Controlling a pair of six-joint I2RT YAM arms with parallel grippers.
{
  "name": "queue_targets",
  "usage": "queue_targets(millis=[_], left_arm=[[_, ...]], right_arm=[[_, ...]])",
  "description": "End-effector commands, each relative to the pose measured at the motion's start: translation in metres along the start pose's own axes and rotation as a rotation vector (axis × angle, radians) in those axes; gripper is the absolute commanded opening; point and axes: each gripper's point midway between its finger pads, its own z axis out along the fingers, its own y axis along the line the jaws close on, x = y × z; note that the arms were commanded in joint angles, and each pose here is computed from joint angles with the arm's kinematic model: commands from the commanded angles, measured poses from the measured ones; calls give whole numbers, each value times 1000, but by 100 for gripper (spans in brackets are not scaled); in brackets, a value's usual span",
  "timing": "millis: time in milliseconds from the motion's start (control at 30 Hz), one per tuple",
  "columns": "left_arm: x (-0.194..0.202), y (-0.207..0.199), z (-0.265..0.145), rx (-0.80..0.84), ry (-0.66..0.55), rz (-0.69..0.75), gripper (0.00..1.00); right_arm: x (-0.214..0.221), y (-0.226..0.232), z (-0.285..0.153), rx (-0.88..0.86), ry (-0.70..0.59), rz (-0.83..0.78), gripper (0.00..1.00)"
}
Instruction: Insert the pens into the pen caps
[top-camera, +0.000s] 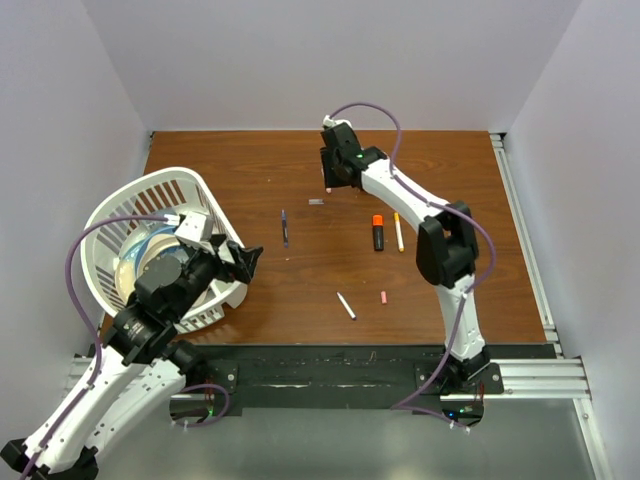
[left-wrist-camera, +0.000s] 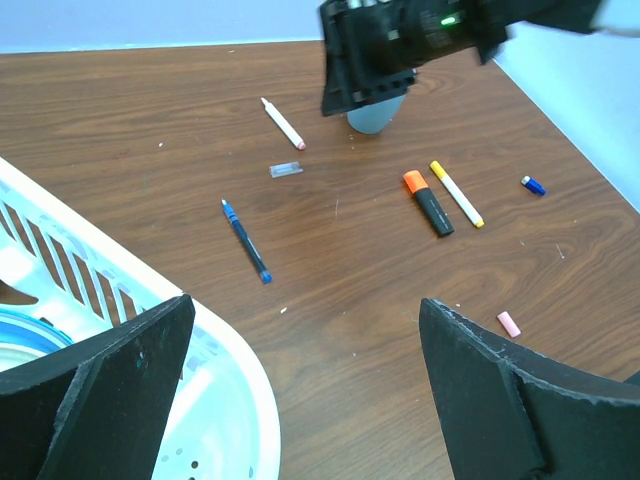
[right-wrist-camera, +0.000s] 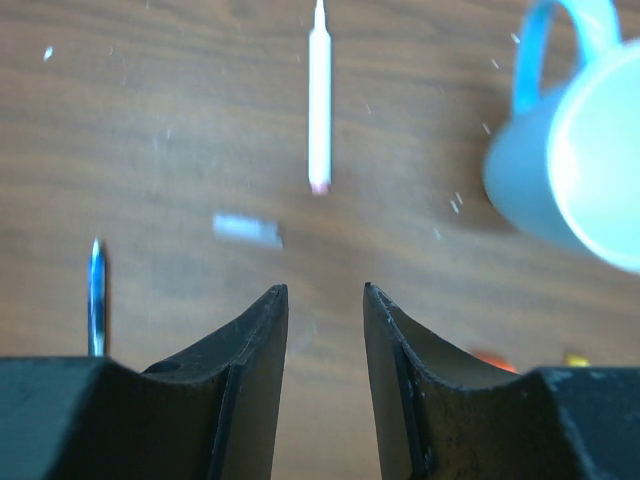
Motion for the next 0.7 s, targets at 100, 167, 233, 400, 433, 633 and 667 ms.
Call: queue_targets(millis=[100, 167, 233, 400, 433, 633, 667], left_arm=[[-11, -1, 2, 3, -43, 16, 100], [-12, -2, 1, 5, -51, 15, 100], [-14, -1, 0, 2, -59, 15, 100], [-14, 1, 0, -8, -63, 13, 100], [-14, 1, 0, -6, -64, 13, 100], [-13, 2, 1, -15, -59, 14, 100], [-14, 2, 0, -14, -65, 16, 100]], right_arm=[[-36, 8, 45, 49, -122, 8, 41], [-40, 7, 54, 62, -143, 7, 41], [-33, 8, 69, 68, -139, -3, 42], [-18, 5, 96, 104, -130, -13, 42], [-12, 5, 103, 109, -122, -16, 42], [7, 5, 116, 111, -69, -28, 37], [9, 3, 112, 117, -57, -29, 35]])
